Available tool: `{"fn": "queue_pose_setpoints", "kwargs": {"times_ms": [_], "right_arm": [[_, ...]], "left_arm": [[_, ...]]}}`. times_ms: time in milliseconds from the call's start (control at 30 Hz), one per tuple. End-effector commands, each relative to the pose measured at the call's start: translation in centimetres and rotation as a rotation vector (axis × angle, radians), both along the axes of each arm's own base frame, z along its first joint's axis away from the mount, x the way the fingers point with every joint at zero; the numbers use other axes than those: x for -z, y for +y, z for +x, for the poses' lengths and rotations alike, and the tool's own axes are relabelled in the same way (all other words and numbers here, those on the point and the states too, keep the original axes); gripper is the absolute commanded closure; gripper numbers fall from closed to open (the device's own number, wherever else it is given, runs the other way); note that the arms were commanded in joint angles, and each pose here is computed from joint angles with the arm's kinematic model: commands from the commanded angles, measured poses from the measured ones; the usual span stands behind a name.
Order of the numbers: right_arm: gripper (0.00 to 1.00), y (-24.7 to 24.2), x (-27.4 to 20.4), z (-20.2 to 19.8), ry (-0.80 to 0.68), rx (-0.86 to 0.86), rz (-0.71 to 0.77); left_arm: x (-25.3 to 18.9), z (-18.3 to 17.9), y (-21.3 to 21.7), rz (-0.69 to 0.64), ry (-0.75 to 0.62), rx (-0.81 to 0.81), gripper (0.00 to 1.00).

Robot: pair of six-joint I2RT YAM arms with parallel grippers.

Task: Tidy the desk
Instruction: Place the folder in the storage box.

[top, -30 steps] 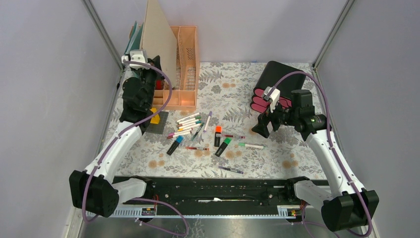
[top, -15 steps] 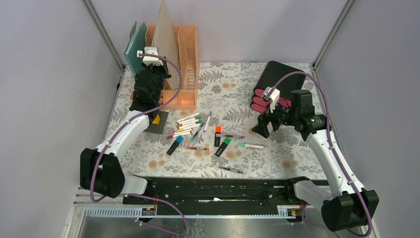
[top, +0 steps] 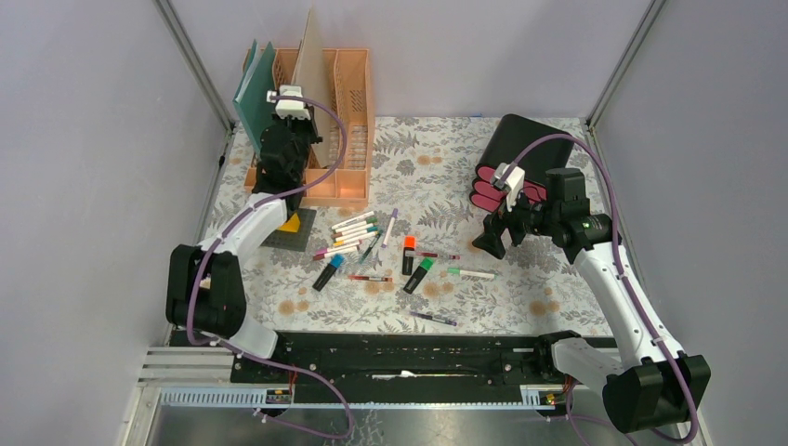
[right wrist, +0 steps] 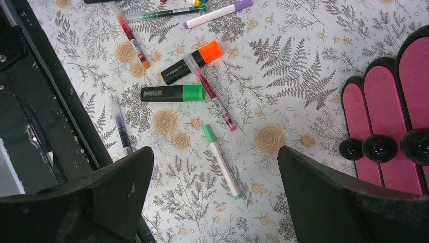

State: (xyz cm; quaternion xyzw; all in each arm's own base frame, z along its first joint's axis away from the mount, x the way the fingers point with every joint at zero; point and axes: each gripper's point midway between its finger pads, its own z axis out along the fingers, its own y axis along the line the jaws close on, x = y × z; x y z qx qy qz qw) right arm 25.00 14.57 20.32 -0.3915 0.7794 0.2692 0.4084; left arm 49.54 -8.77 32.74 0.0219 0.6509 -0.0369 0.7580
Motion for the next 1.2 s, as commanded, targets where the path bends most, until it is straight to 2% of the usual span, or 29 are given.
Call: {"fn": "queue_pose_setpoints", "kwargs": {"times_ms": [0,500,800,1067,1167], "right_arm": [[0.0,0.1,-0.3,0.2,-0.025,-0.014,0.005],[0.0,0.1,-0.1,0.3,-0.018,-0.016,0.004],[0.0,0.2,-0.1,0.2,-0.019,-0.021,0.006],[0.0,0.2,-0.2,0.2,-0.02,-0.021,0.007],[0.0,0.2,-0.1,0.2,-0.018,-0.023,0.006]], "left_arm": [[-4.9,0.3,0.6,-0.063,-0.189,0.04,1.0],[-0.5,1.9,0.6,-0.07,-0.13,0.135,1.0],[3.0,2.1,1.5,-0.086,-0.049,0.081,0.99],[3.8,2.2,1.6,-0.128,-0.01,0.066,0.78],[2.3,1.6,2.0,-0.167,-0.025,0.054,0.62]]}}
